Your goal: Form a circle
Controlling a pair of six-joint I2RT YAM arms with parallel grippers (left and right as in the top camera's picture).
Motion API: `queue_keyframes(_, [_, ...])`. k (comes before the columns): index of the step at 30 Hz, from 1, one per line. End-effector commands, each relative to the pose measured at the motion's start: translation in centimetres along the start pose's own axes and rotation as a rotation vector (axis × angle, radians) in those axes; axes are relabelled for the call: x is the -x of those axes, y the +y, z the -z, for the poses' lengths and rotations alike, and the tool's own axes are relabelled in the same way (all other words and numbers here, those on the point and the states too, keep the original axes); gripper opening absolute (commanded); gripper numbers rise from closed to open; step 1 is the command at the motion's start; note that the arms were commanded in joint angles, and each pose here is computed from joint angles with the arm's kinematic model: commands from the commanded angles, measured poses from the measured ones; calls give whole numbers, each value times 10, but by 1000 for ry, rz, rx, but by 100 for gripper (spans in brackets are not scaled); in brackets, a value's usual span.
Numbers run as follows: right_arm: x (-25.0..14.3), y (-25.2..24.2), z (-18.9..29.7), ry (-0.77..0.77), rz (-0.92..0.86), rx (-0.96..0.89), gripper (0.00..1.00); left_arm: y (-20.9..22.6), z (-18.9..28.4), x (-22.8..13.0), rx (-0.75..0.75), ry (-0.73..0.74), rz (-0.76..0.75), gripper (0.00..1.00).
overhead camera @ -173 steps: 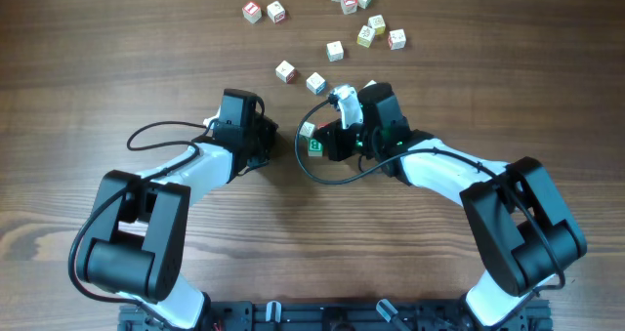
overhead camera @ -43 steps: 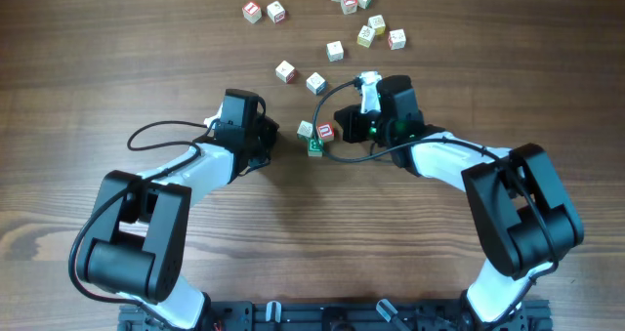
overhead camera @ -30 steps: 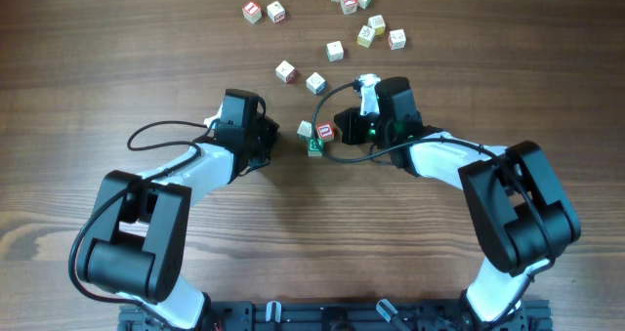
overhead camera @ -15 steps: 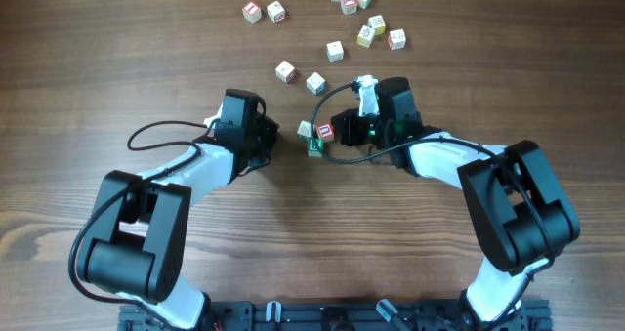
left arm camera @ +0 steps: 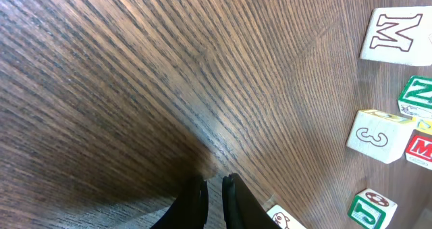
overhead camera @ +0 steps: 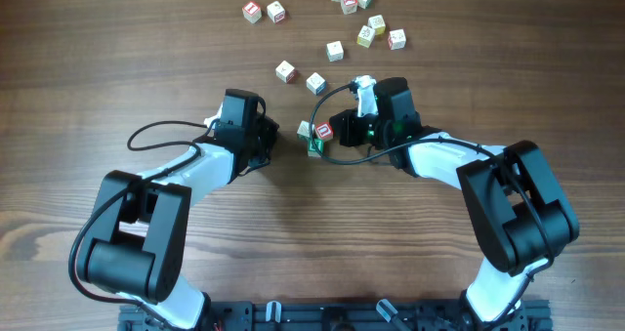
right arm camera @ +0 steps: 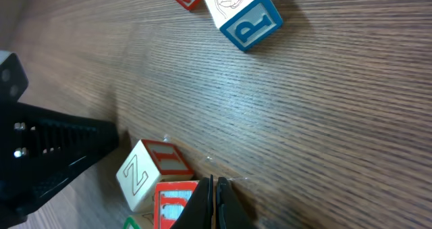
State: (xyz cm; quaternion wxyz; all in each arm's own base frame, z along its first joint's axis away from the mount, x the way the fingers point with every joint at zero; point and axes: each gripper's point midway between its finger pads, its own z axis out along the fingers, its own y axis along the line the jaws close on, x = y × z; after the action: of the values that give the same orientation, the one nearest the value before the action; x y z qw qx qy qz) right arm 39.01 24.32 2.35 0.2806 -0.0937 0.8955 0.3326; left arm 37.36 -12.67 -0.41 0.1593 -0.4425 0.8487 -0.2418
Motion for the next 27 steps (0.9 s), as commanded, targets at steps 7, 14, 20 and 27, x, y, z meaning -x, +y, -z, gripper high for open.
queue_keyframes(7, [24, -18, 14, -65, -29, -72, 5, 67, -17, -5, 199, -16, 8, 13])
queue_keyframes(14, [67, 27, 42, -142, 39, 35, 4, 70, -16, -6, 210, -13, 4, 9])
queue_keyframes(20, [93, 39, 46, -113, 70, -58, 4, 70, -16, -6, 209, -13, 1, 15])
queue_keyframes(27, [71, 56, 7, -88, 151, -102, 5, 63, -18, -10, 177, 12, 20, 14])
